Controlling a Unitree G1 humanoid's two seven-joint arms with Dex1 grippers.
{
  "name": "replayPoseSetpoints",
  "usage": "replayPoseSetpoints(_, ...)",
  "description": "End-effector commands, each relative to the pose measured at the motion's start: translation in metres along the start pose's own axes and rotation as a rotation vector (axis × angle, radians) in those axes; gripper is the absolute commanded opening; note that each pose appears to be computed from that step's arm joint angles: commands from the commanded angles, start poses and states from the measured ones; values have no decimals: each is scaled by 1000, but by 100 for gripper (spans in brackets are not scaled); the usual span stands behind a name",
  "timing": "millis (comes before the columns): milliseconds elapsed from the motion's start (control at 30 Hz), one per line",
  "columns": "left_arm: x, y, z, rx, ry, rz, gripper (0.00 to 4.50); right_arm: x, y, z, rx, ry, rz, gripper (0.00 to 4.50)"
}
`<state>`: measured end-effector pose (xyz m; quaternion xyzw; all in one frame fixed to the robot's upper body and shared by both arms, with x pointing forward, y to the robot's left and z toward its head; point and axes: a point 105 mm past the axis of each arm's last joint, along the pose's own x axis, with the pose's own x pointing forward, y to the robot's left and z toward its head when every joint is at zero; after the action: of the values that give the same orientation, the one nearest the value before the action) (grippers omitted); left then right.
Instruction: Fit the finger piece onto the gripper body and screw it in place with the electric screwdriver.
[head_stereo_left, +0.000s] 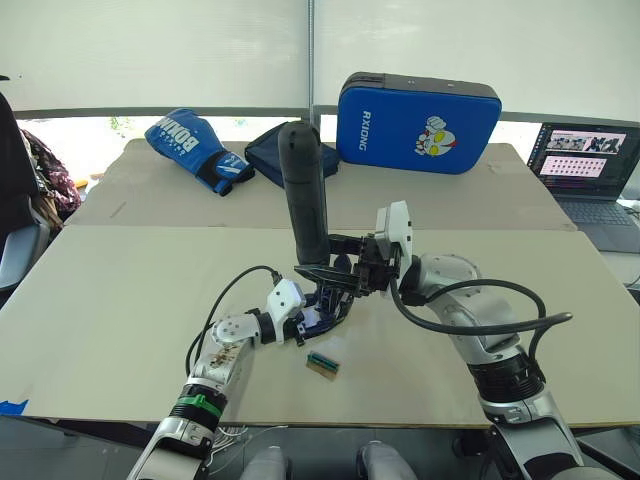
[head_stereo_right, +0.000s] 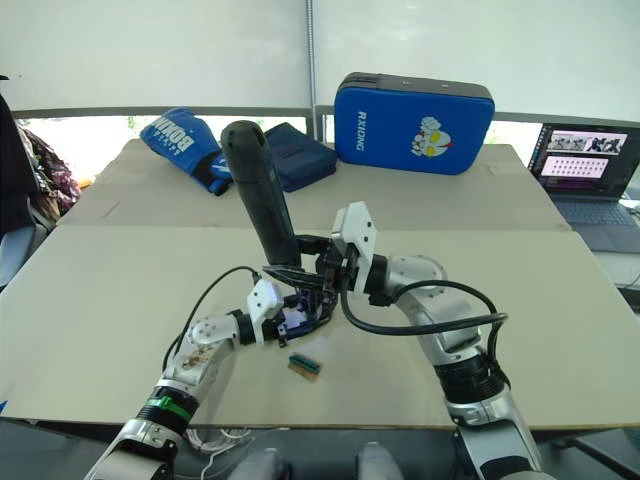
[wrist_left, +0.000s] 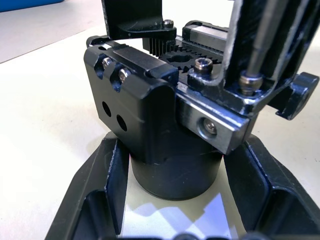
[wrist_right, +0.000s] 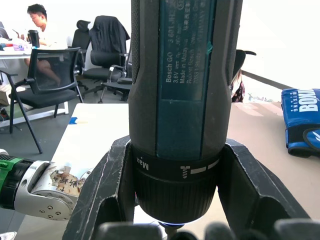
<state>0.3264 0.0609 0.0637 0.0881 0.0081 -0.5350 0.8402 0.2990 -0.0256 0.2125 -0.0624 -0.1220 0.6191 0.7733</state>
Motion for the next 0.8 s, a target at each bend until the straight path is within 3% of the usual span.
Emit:
replayPoseSetpoints(33,2,-16,-23,-56,79,-55,226,-5,-4,-21,36,95,-22,189)
replayPoseSetpoints(167,2,-17,-24,-57,82,-53,226,-1,-4,-1,-12,51,5,189)
replayPoseSetpoints(367,0,-15,-27,-58,96,-42,226,0,10,62,-122,-181,115,189)
replayPoseSetpoints(733,-2,-11,-25,-85,77,-4,226,-6,27,70,-132,-208,200,189)
replayPoseSetpoints(767,-3,-10,-25,-80,75,1,327,-7,29,72,-131,-217,207,189)
replayPoseSetpoints(800,-6,-8,-22,-88,58,18,362,-10,34,78,-129,-238,233,189)
